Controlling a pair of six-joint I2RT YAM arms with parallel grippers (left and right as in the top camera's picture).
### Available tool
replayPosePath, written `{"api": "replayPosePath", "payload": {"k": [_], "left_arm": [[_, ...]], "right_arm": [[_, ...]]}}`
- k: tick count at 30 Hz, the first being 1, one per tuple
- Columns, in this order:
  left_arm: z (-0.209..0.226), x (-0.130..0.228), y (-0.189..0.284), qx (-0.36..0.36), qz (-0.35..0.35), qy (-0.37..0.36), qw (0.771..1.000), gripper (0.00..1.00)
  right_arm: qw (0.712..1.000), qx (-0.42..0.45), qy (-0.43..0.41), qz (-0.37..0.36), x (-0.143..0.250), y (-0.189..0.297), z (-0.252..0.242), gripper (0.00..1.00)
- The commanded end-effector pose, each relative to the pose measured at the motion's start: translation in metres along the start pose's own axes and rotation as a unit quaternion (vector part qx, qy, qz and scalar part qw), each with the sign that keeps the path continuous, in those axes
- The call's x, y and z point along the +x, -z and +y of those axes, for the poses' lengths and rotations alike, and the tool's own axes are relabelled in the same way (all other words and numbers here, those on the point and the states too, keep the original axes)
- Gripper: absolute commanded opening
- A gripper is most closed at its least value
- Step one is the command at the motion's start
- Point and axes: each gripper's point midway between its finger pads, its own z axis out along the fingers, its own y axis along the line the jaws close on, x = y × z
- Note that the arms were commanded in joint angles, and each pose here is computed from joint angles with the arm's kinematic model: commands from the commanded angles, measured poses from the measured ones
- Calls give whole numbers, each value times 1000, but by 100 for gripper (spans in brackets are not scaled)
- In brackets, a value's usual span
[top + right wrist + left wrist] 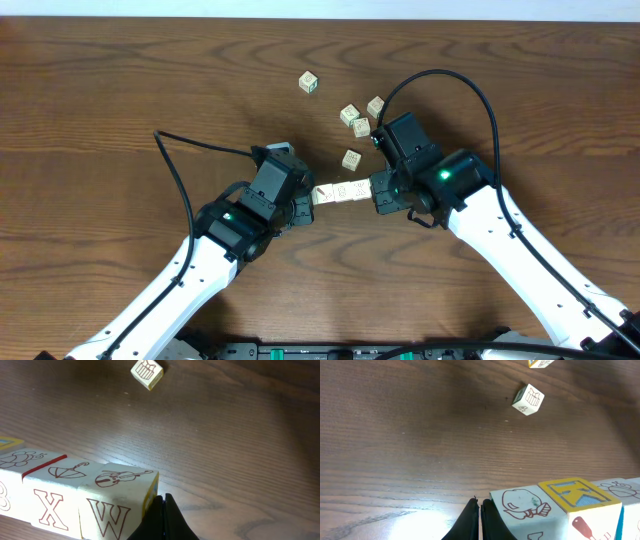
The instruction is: Lift 5 blocks
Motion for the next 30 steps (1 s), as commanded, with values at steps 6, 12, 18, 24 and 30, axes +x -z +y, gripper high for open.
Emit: {"api": "replayPosePath", "payload": {"k": [6, 12, 18, 24, 30], "left_arm": [[-105, -3, 52, 214, 28, -51, 975, 7], [-104, -2, 52, 212, 31, -50, 975, 7], [-105, -3, 58, 218, 24, -51, 974, 7], [-105, -4, 60, 220, 22, -52, 974, 7], [-106, -4, 61, 221, 21, -52, 974, 7]], "right_arm": [[963, -260, 53, 40, 15, 40, 112, 1], [963, -260, 53, 39, 15, 40, 112, 1], [964, -259, 53, 39, 15, 39, 111, 1], [964, -259, 53, 39, 15, 39, 111, 1], [964, -259, 53, 39, 15, 39, 111, 1]]}}
